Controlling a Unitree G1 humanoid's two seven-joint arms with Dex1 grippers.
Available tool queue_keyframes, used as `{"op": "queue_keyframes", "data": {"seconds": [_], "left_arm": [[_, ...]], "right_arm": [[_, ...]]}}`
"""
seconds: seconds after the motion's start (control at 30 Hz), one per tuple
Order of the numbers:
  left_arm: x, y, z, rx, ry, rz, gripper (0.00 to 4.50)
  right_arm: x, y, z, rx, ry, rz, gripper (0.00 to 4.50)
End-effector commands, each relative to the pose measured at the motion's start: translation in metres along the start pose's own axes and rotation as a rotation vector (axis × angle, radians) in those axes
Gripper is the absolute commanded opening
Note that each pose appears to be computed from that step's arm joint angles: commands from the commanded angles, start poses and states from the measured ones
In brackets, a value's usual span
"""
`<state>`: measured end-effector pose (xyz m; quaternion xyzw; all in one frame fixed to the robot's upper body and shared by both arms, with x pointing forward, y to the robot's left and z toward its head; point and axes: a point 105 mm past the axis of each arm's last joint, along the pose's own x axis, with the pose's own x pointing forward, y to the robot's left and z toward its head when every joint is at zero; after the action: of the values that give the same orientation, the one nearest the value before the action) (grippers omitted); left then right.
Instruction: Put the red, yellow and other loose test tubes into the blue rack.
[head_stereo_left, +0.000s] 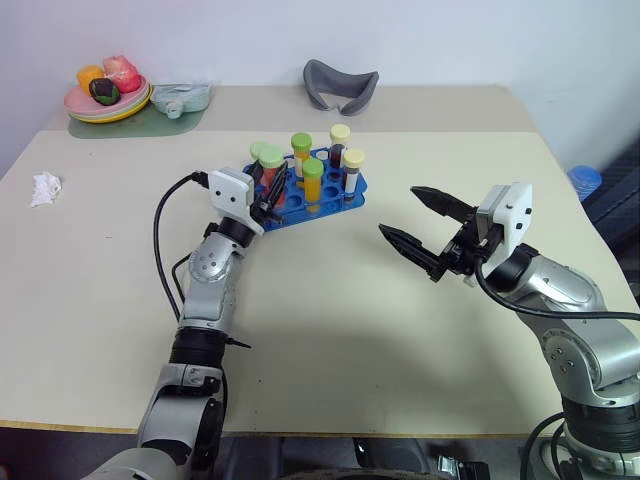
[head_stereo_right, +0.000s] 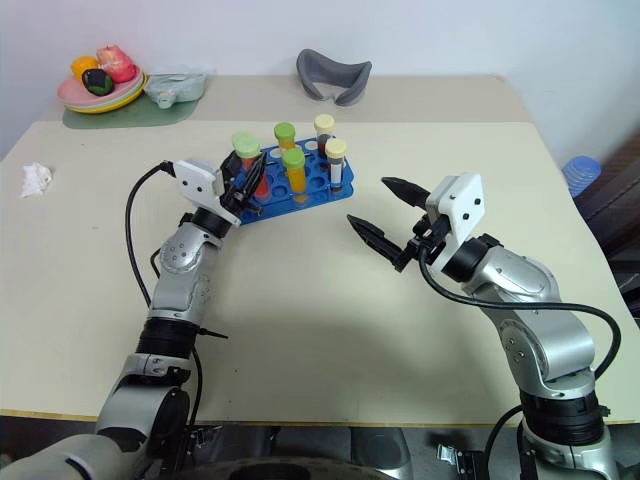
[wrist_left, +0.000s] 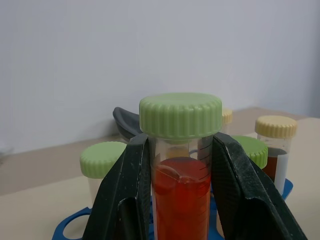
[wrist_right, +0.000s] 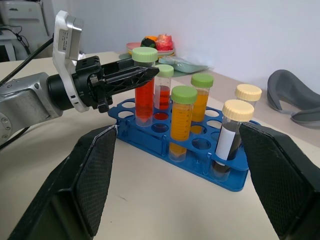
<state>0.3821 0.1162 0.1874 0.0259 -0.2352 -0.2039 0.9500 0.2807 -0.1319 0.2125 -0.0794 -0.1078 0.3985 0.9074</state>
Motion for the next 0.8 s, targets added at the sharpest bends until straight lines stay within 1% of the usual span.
{"op": "queue_keyframes", "data": {"seconds": [0.03, 0.2, 0.43, 0.63, 0.8], "left_arm": [[-0.01, 0.008, -0.013, 0.012, 0.061, 0.031, 1.51], [-0.013, 0.017, -0.015, 0.029, 0.073, 0.05, 1.51], [-0.014, 0.017, -0.016, 0.012, 0.083, 0.058, 1.51], [-0.009, 0.002, -0.015, -0.054, 0.067, 0.01, 1.51], [-0.005, -0.006, -0.011, -0.075, 0.054, -0.023, 1.51]], "right_arm": [[-0.002, -0.002, 0.013, -0.039, -0.038, -0.006, 3.96], [-0.002, -0.002, 0.013, -0.039, -0.036, -0.004, 3.96], [-0.001, -0.002, 0.013, -0.038, -0.036, -0.001, 3.96], [-0.001, -0.002, 0.013, -0.039, -0.035, -0.002, 3.96], [-0.001, -0.002, 0.013, -0.04, -0.035, -0.006, 3.96]]}}
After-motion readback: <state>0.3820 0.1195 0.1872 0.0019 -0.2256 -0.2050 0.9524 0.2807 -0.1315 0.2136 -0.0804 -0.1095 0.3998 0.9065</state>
